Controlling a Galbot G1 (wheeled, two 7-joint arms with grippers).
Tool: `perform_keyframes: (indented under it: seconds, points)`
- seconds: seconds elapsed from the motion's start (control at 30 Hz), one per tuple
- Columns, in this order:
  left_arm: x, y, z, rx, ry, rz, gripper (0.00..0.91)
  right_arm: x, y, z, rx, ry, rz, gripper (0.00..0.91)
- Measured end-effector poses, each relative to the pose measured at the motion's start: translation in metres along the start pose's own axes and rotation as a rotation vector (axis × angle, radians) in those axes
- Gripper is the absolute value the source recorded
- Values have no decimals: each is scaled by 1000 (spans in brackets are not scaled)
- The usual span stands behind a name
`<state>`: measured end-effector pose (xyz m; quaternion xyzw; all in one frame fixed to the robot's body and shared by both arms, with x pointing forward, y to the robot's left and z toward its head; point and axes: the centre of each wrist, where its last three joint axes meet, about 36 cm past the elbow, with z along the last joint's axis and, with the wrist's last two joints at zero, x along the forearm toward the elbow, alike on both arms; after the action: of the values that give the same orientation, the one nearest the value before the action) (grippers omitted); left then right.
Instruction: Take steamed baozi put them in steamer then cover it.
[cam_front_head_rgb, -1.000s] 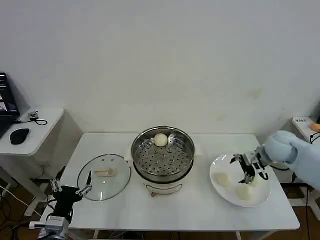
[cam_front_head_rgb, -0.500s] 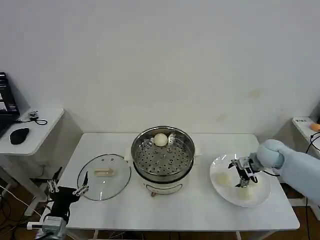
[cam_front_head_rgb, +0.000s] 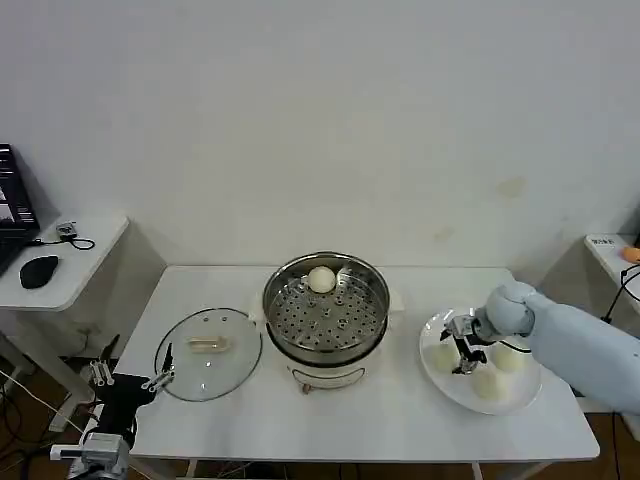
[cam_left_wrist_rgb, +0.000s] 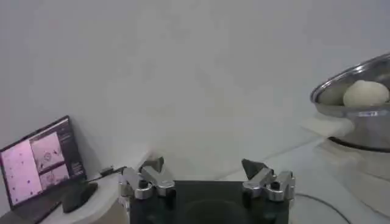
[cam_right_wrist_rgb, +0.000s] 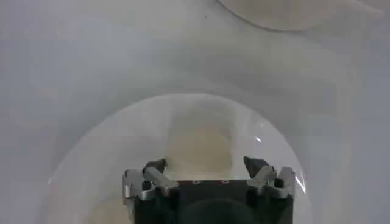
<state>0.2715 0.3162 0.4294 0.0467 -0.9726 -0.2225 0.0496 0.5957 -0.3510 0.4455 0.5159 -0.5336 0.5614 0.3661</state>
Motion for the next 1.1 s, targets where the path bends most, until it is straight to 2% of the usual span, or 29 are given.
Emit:
perform_keyframes:
  seconds: [0.1, 0.43, 0.73, 0.93, 1.1]
  points:
    - [0, 0, 0, 1, 0, -1, 907, -1, -1, 0, -4, 7, -4, 645]
    - [0, 2, 0, -1, 0, -6, 907, 10, -8, -2, -9, 17, -12, 645]
    - [-3, 2, -2, -3, -9, 0, 907, 74, -36, 0, -7, 27, 64, 655]
    - [-6, 2, -2, -7, -15, 4, 907, 129, -68, -15, 6, 23, 152, 665]
    - [-9, 6, -4, -12, -21, 0, 907, 170, -97, -53, 37, -11, 216, 665]
